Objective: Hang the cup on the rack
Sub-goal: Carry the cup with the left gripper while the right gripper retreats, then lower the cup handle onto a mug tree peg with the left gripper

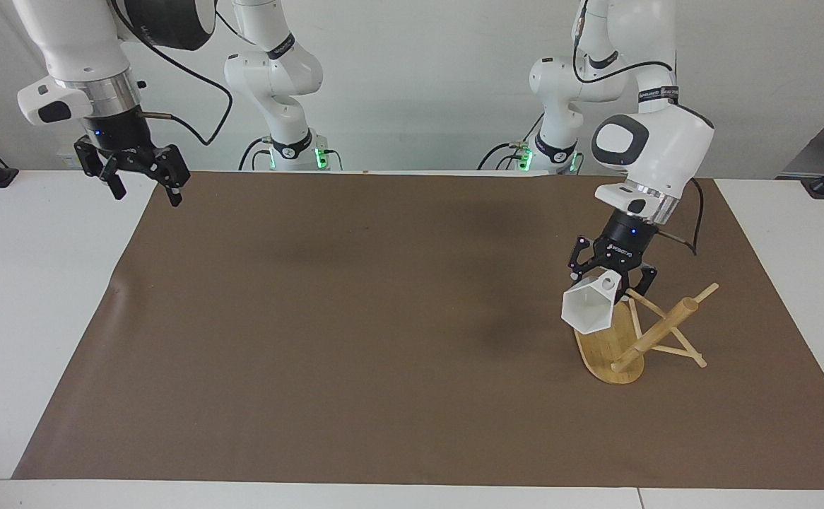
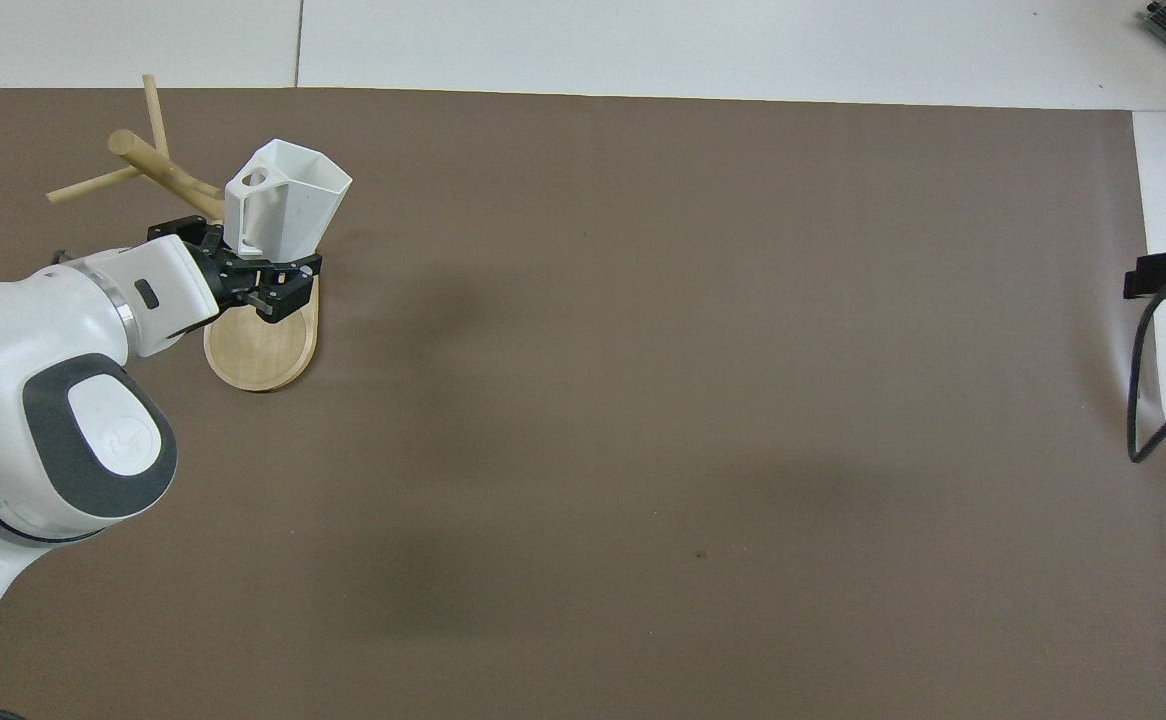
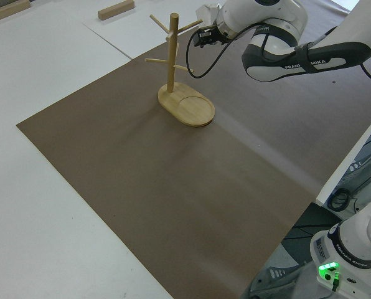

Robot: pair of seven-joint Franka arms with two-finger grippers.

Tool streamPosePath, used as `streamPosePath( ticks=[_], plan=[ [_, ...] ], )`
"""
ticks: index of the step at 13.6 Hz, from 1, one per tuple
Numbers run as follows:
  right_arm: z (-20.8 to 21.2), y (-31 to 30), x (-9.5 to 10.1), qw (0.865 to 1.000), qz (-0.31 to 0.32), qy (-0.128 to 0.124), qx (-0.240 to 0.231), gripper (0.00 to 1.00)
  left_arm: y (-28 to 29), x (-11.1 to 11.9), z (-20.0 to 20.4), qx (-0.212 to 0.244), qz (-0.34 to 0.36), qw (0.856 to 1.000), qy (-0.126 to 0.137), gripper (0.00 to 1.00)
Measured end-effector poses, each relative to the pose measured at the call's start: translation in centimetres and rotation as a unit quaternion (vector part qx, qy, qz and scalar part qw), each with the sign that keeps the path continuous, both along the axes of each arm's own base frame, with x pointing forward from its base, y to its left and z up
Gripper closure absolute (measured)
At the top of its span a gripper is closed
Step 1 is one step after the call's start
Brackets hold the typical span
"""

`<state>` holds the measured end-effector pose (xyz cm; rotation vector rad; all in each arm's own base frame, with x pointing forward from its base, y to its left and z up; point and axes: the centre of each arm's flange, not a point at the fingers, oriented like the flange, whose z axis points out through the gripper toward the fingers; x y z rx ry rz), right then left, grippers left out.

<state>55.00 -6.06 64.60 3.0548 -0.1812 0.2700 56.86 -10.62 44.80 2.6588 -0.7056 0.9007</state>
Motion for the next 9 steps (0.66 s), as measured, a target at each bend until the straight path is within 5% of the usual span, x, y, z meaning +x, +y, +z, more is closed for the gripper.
streamPosePath(
  ticks=[9],
  plan=[
    [-2.8, -1.7, 0.3, 0.999, -0.020, 0.025, 0.027, 0.00, 1.3, -0.4, -1.4, -0.019, 0.045, 0.998, 0.030, 0.28]
  ],
)
